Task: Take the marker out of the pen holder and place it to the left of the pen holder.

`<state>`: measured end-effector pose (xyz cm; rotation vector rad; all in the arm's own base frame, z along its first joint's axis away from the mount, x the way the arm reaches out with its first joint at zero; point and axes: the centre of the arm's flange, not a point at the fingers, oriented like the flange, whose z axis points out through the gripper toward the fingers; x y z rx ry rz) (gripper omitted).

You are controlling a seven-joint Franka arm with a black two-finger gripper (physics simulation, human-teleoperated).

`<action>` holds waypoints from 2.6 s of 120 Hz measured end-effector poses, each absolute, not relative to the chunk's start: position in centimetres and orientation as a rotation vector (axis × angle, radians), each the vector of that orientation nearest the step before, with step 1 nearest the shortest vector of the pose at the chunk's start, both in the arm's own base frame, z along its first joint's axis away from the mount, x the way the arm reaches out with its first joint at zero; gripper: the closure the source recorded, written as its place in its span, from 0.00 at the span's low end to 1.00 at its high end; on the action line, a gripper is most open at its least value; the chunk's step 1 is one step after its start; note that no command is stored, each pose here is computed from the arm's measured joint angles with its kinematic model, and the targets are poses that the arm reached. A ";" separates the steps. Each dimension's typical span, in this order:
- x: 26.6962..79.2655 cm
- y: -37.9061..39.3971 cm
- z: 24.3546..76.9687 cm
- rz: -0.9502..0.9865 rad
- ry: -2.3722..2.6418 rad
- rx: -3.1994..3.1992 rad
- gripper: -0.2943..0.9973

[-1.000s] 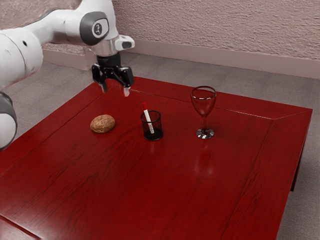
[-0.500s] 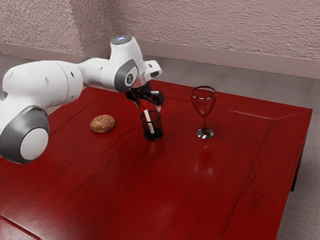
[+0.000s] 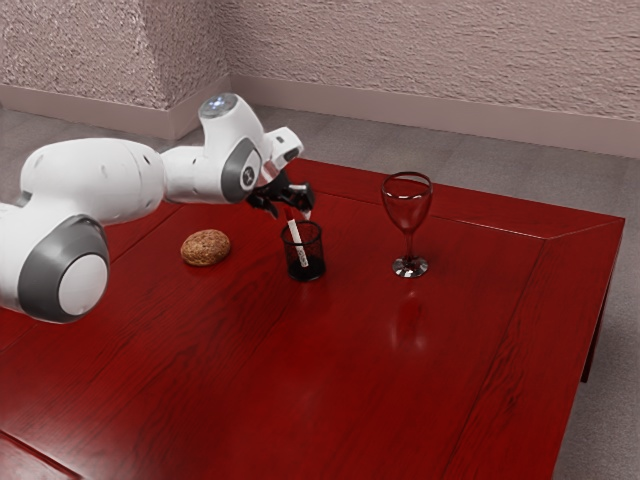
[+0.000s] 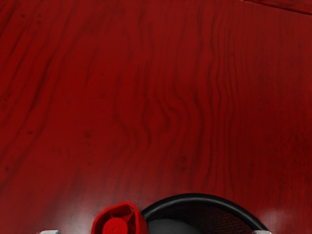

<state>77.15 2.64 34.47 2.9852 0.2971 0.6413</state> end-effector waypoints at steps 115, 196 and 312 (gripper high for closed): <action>78.8 3.8 34.1 0.701 0.467 2.836 0.78; 72.7 9.0 44.6 0.619 0.436 2.867 0.77; 79.2 10.9 33.5 0.078 0.368 3.059 0.72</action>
